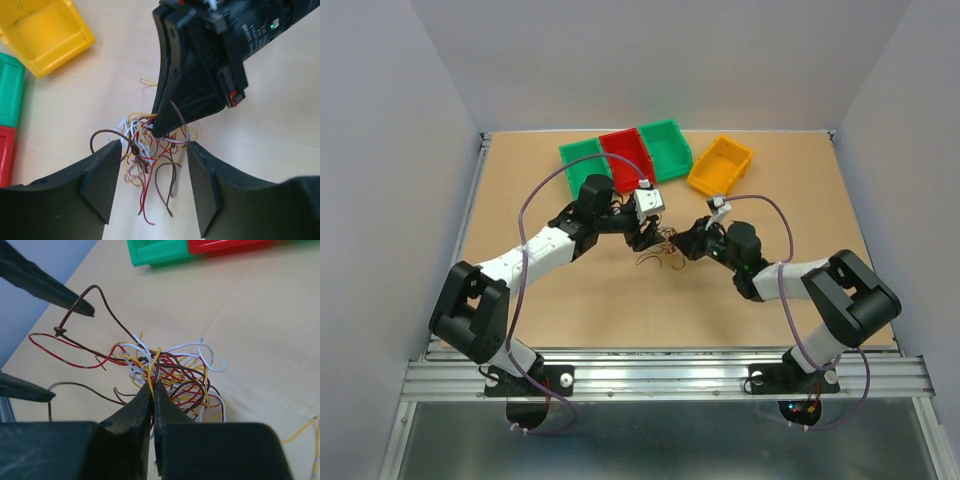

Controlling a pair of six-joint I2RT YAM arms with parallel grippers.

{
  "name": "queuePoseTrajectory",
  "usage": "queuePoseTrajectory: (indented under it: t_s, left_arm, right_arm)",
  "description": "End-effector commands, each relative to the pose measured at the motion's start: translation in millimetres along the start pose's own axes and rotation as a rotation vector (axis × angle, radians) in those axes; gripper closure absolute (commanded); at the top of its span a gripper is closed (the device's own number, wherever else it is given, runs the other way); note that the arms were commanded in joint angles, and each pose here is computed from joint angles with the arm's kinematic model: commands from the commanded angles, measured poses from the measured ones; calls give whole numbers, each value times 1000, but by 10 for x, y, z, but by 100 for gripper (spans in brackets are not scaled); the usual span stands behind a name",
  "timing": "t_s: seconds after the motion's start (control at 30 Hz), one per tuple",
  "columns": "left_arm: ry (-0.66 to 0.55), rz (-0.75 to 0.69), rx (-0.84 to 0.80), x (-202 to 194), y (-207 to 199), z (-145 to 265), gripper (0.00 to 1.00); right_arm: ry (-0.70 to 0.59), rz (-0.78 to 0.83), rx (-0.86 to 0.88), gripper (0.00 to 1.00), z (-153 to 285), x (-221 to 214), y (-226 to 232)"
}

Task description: Untangle the cables

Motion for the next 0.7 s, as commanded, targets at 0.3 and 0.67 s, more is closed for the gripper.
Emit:
queuePoseTrajectory:
  t_s: [0.3, 0.67]
  left_arm:
    - [31, 9, -77, -214, 23, -300, 33]
    - [29, -3, -34, -163, 47, -338, 83]
  right_arm:
    - [-164, 46, 168, 95, 391, 203, 412]
    - [-137, 53, 207, 95, 376, 165, 481]
Point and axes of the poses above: each gripper's point midway between its finger pads, its own z axis back along the fingers, its own y axis along the line the jaws close on, x = y × z, the point moved 9 cm from there along z, back along the fingers, and after that the axes turned 13 degrees about -z, right-handed, at the moved point
